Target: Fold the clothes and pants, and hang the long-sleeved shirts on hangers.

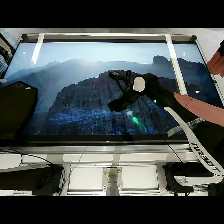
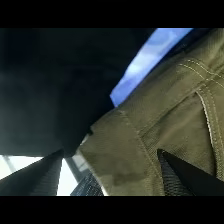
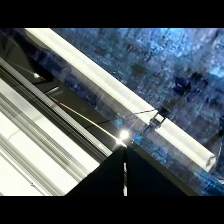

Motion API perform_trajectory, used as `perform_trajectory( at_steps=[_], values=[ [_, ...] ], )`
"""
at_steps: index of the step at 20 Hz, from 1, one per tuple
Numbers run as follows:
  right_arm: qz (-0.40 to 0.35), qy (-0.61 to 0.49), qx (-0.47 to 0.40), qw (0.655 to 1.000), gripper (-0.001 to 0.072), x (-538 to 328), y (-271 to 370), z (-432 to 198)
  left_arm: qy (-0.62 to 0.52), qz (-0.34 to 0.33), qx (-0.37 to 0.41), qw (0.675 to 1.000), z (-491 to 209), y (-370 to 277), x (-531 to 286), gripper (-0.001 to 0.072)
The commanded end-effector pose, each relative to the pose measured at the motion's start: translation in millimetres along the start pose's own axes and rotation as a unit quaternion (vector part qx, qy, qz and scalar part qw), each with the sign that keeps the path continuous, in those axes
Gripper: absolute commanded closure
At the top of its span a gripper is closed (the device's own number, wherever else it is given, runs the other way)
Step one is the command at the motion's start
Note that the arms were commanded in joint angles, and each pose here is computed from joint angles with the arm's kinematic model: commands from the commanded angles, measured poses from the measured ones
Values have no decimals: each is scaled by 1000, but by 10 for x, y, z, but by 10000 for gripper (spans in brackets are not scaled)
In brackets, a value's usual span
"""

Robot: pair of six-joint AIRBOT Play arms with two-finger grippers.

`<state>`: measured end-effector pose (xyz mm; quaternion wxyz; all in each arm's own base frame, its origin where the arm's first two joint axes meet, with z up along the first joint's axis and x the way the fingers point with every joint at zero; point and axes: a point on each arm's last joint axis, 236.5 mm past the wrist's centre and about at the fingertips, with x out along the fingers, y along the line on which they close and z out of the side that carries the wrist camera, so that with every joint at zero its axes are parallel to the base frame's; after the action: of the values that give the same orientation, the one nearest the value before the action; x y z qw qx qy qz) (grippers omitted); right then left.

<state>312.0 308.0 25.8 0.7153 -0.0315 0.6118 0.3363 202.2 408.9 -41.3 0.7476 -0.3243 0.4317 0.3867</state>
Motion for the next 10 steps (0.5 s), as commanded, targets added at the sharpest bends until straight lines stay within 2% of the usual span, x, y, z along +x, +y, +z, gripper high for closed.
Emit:
perform_trajectory(
  at_steps=[1, 2, 3, 4, 6, 7, 9, 10],
  values=[
    [6, -3, 1, 1000, 679, -2, 31, 15, 27, -16, 5, 1000, -111, -48, 128, 39],
    [5, -3, 1, 1000, 679, -2, 30, 17, 37, -18, 4, 999, -160, -53, 154, 71],
    [5, -3, 1, 1000, 679, -2, 30, 17, 47, -21, 3, 999, -210, -62, 175, 135],
    [5, -3, 1, 1000, 679, 0, 30, 16, 54, -23, 3, 998, -240, -70, 187, 143],
    [5, -3, 1, 1000, 678, -2, 30, 17, 58, -26, 4, 998, -259, -96, 175, 366],
    [5, -3, 1, 1000, 679, -2, 30, 17, 61, -31, 2, 998, -268, -136, 166, 450],
    [5, -3, 1, 1000, 679, -2, 30, 17, 59, -47, -3, 997, -228, -236, 112, 567],
    [5, -4, 1, 1000, 679, -2, 29, 17, 51, -58, -7, 997, -168, -310, 55, 577]
  ],
)
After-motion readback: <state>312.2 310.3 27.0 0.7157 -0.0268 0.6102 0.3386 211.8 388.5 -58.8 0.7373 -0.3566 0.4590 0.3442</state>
